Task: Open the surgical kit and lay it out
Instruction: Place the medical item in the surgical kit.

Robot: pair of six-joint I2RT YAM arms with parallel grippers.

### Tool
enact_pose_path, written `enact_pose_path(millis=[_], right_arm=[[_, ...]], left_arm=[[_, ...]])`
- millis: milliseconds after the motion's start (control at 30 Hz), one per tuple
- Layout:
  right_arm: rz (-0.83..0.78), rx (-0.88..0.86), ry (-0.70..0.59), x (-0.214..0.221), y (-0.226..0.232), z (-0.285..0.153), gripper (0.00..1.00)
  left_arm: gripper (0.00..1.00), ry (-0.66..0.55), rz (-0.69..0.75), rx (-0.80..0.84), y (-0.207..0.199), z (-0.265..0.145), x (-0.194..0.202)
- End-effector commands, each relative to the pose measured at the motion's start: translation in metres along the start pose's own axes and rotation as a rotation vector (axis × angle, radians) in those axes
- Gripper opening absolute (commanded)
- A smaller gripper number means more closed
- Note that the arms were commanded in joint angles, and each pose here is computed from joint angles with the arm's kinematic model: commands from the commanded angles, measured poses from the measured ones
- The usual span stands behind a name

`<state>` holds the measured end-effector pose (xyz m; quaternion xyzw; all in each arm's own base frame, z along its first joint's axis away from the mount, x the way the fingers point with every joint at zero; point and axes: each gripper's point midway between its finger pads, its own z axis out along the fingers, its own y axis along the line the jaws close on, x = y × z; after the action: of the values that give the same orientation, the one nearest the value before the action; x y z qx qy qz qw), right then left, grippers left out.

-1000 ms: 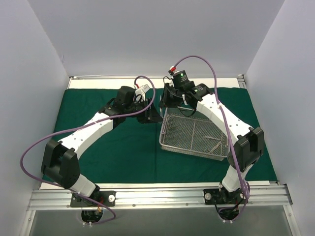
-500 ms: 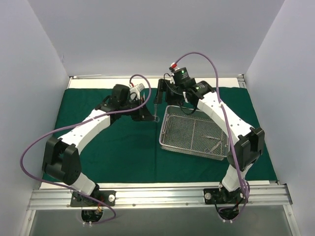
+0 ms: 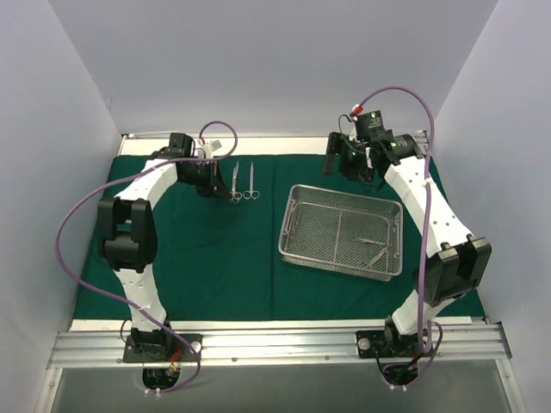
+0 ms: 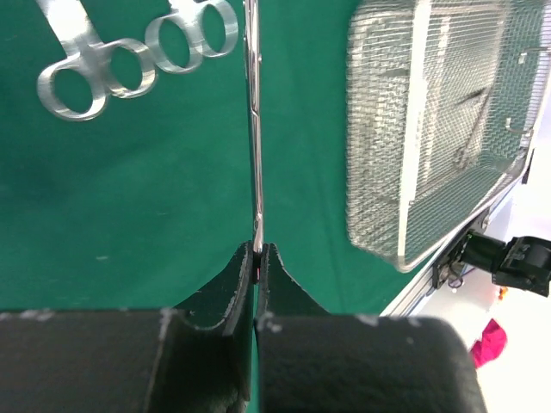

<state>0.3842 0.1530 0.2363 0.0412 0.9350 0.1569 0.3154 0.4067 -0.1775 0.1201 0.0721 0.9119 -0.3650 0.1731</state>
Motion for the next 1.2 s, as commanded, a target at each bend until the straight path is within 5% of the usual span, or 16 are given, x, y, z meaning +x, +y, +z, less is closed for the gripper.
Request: enact_pose_path(millis=[0,500,1167], right_arm=[[-0.004,0.024,0.021,0.011,-0.018,-0.027,0.76],[0.057,0.087,0.049,0.006,-0.062,-0.020,0.76],[0.068,0.101,0.098,0.008,-0.071,0.000,0.75]], left_arm=[[0.02,0.015,0.030,0.041,0.013,-0.011,-0.009],[0.02,0.028,-0.051,-0.005,0.087,0.012,-0.034],[0.02,0.005,-0.110,0.008,0.120,0.022,-0.054]])
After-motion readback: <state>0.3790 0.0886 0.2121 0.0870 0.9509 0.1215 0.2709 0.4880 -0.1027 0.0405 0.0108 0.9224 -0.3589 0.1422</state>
